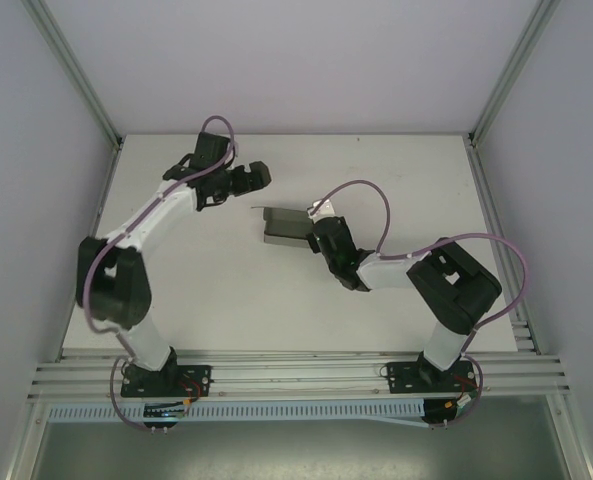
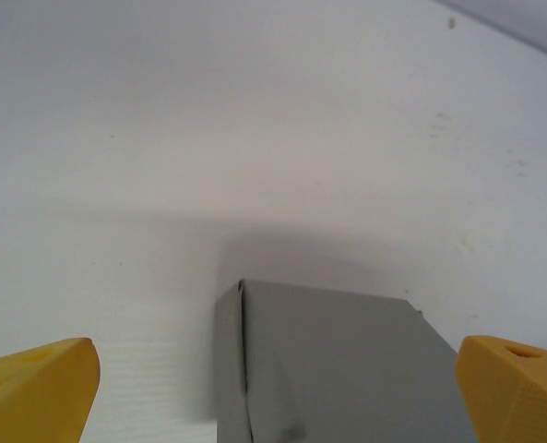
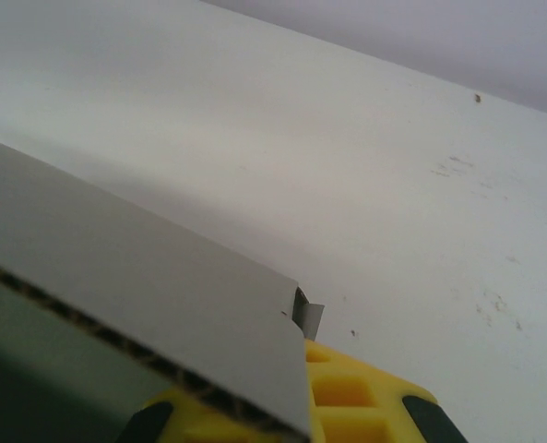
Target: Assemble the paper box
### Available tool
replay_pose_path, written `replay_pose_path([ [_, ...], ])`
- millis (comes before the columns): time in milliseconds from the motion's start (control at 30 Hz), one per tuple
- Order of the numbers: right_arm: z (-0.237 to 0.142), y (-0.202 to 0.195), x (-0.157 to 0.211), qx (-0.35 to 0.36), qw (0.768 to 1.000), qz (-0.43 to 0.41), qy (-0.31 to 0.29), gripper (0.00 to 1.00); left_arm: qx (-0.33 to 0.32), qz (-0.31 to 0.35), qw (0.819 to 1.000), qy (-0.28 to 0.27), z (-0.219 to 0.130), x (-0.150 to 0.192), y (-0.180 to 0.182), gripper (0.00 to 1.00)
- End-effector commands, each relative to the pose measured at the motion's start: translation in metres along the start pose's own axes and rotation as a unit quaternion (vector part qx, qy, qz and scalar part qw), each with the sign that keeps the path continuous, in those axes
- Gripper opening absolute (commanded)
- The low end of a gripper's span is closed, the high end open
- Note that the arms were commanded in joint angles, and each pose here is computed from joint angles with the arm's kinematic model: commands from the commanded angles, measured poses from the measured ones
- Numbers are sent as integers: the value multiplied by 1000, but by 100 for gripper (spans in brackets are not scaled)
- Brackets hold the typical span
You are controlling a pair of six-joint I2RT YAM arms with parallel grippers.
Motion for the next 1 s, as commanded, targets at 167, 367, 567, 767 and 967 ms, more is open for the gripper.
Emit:
replay_pose_path([
  [167,-3,13,32,-42,993,-95,50,0,47,-13,991,126,68,26,14,90],
  [367,-8,15,32,-51,993,-92,53,1,51,-22,991,120,65,51,32,80],
  [567,-22,15,25,-59,994,-73,63,12,71,-51,986,142,67,82,49,67],
  [767,-42,11,28,-92,992,-39,78,29,61,-61,986,143,70,96,62,56],
  [967,-60,-2,39,-79,991,-30,99,42,60,-65,985,150,73,108,71,45],
])
Point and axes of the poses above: each hand's point on the last joint's axis, 136 mm out from that joint toward the fingers, its own z axis out along the fingers, its own y axis along the line the jaws close on, x = y × z, the point moved 7 cm from there along -z, back along the fingers, and after that the axes turned 5 degrees about -z, right-handed, at the moved point
